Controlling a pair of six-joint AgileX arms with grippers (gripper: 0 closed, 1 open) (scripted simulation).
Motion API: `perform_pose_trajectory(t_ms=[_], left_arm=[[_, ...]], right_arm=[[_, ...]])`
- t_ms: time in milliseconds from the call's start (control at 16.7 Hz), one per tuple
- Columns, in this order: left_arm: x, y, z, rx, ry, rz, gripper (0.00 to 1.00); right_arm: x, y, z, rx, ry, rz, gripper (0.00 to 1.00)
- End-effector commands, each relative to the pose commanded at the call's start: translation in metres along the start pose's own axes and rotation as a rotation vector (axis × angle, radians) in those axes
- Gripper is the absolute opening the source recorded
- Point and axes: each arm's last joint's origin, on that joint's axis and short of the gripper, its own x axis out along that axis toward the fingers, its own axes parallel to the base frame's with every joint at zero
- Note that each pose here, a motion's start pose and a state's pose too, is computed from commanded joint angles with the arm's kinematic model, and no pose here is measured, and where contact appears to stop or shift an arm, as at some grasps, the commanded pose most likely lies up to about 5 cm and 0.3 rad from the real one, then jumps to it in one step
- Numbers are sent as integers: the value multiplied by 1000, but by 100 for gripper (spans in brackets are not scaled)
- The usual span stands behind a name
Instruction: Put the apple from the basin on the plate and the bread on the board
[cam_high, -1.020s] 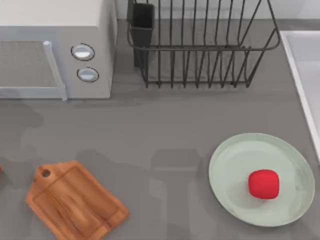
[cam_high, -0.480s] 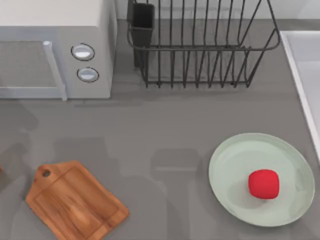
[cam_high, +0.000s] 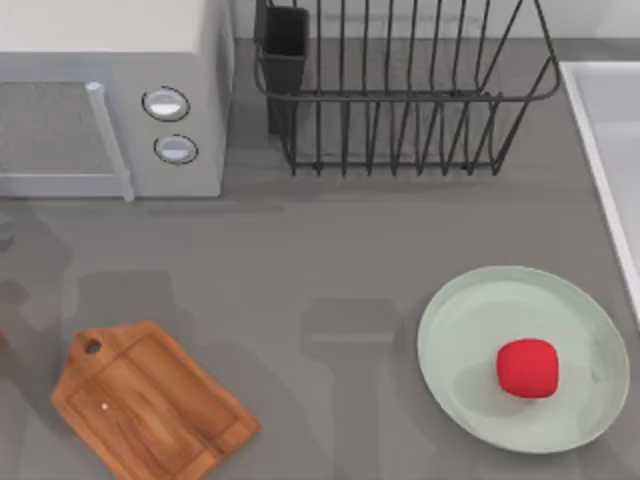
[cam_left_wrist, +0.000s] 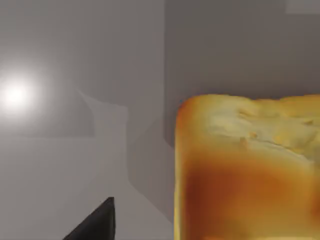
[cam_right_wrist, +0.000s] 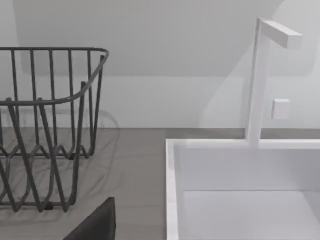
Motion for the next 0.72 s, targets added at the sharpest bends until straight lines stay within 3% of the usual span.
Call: perform_pose_trajectory(t_ms=[240,480,720], left_arm=[[30,-2,-2,0,2,-3,100],[31,-2,-2,0,3,-4,100],[31,-2,-2,0,3,-4,70]], right_arm=[[0,0,0,0,0,0,100],[0,0,0,0,0,0,100],[0,0,0,0,0,0,100]])
